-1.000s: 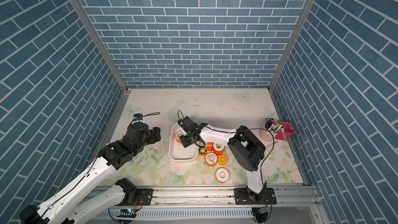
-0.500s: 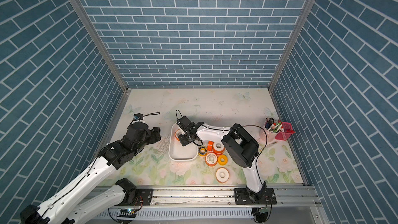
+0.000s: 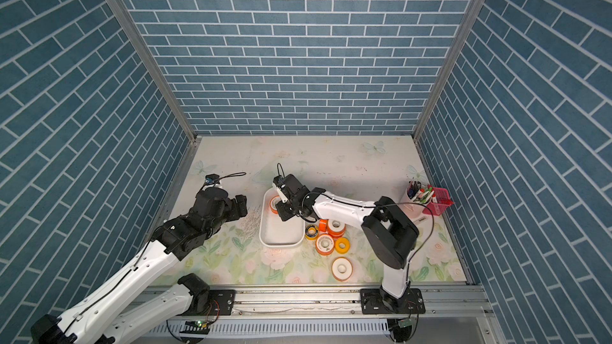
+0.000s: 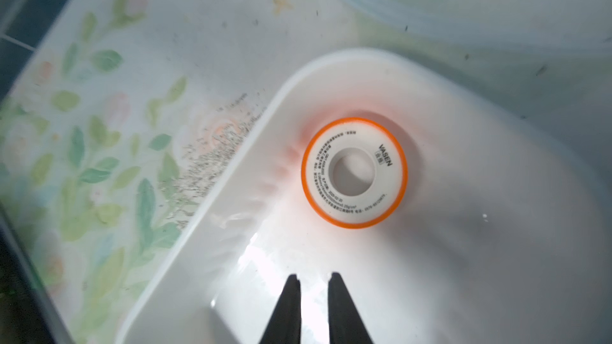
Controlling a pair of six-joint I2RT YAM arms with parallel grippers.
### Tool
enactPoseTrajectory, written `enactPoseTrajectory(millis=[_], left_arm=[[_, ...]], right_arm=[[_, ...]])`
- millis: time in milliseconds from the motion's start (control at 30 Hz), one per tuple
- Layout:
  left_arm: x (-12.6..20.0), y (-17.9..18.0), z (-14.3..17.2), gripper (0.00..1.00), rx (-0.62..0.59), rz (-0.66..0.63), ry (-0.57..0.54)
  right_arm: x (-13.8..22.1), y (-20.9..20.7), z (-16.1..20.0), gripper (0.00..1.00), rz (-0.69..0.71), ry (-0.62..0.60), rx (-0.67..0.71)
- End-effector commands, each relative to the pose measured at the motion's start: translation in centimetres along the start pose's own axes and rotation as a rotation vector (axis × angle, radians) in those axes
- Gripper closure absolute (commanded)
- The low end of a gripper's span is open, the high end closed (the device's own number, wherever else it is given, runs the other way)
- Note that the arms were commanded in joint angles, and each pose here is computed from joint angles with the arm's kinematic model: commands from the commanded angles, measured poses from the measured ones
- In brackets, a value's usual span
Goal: Put the sealing tape into the storage box
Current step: Place the sealing tape in the storage box, then pick up the sealing tape at the center of the board.
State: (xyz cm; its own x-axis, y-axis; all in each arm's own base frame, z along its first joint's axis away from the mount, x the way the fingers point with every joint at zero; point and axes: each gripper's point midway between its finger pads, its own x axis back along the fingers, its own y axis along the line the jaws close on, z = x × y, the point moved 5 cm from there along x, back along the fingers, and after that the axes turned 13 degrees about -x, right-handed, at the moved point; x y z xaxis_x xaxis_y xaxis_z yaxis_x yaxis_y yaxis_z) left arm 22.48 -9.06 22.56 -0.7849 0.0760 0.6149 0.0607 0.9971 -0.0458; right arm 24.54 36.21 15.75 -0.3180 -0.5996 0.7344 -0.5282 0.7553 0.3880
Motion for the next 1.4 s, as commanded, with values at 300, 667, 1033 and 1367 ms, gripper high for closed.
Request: enactPoseTrajectory(millis=[300,667,1033,1367], left_arm=[[0.2,-6.0,-0.7,0.15,-0.098,0.24,-0.003],[-1.4,-20.8,1.6,0.11,-0.31,0.357,0.086],[-5.1,-28.0,6.0,0.14,-0.406,0.365,0.207],[-6.5,-28.1,8.2,0.24,-0.427,0.319,0.251]], right_arm=[[13.3,-14.6,-0.9,0.71,0.277,-0.542,-0.232],[16.2,-22.9,5.0,0.56,0.541,-0.723,-0.445],[17.5,-24.0,6.6,0.54,0.508,-0.8,-0.509],[17.5,-23.9,6.6,0.54,0.501,-0.801,-0.505]])
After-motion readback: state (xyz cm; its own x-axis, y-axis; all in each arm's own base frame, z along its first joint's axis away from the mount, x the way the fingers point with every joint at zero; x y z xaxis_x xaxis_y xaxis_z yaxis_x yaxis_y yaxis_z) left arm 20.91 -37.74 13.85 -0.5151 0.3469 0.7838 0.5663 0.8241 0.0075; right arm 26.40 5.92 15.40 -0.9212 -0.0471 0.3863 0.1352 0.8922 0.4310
